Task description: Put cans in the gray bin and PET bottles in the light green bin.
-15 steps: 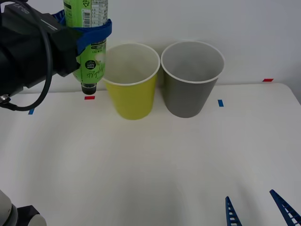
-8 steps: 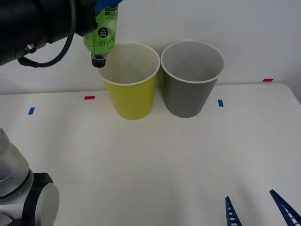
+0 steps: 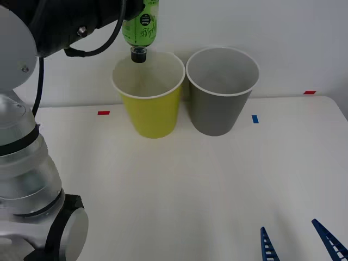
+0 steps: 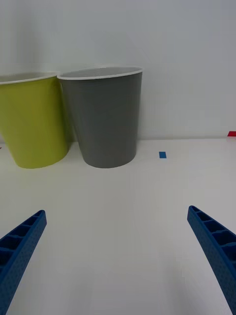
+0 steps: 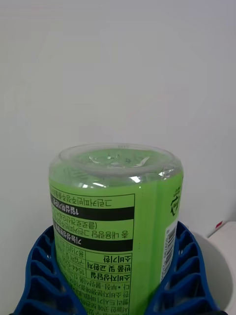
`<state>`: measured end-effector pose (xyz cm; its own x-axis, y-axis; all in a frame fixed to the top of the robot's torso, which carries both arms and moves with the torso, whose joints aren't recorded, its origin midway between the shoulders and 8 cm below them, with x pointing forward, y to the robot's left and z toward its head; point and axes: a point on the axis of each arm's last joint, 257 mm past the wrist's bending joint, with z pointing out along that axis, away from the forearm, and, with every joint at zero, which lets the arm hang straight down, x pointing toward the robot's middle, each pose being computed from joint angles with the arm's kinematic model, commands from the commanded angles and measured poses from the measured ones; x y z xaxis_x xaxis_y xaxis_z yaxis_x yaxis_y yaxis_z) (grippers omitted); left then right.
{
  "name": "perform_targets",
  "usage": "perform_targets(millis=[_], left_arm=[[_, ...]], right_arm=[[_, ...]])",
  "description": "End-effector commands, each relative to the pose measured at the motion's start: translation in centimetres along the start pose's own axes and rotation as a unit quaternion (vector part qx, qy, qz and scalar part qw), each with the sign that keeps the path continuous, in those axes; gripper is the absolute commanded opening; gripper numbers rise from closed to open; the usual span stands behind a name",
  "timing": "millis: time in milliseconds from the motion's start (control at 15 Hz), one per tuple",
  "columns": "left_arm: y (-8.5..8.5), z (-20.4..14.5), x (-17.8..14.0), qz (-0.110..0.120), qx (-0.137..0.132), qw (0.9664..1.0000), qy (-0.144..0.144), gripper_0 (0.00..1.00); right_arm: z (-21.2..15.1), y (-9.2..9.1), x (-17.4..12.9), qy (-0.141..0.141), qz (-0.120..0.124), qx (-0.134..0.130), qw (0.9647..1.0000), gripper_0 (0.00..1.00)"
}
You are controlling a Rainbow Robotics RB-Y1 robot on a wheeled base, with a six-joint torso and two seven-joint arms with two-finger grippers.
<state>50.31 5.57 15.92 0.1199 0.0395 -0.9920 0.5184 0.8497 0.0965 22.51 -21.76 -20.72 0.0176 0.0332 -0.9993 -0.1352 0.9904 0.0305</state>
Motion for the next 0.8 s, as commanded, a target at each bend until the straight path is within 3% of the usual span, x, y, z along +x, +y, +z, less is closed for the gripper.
perform_targets(millis=[67,333,600,800], left_arm=[[0.2,2.4,0.1,-0.007,-0.006,0.9999,-0.014,0.0],[0.6,4.3,1.0,0.003,-0.018,0.9997,-0.016,0.0],[1.6,5.8,1.9,0.037,-0.05,0.9979,-0.015,0.0],[2.2,7.0,2.9,0.036,-0.056,0.9976,-0.018,0.0]], right_arm=[[0.0,0.0,0.0,0.0,0.0,0.0,1.0,1.0],[0.0,0.0,0.0,0.0,0.0,0.0,1.0,1.0],[0.0,0.0,0.0,0.0,0.0,0.0,1.0,1.0],[0.0,0.0,0.0,0.0,0.0,0.0,1.0,1.0]])
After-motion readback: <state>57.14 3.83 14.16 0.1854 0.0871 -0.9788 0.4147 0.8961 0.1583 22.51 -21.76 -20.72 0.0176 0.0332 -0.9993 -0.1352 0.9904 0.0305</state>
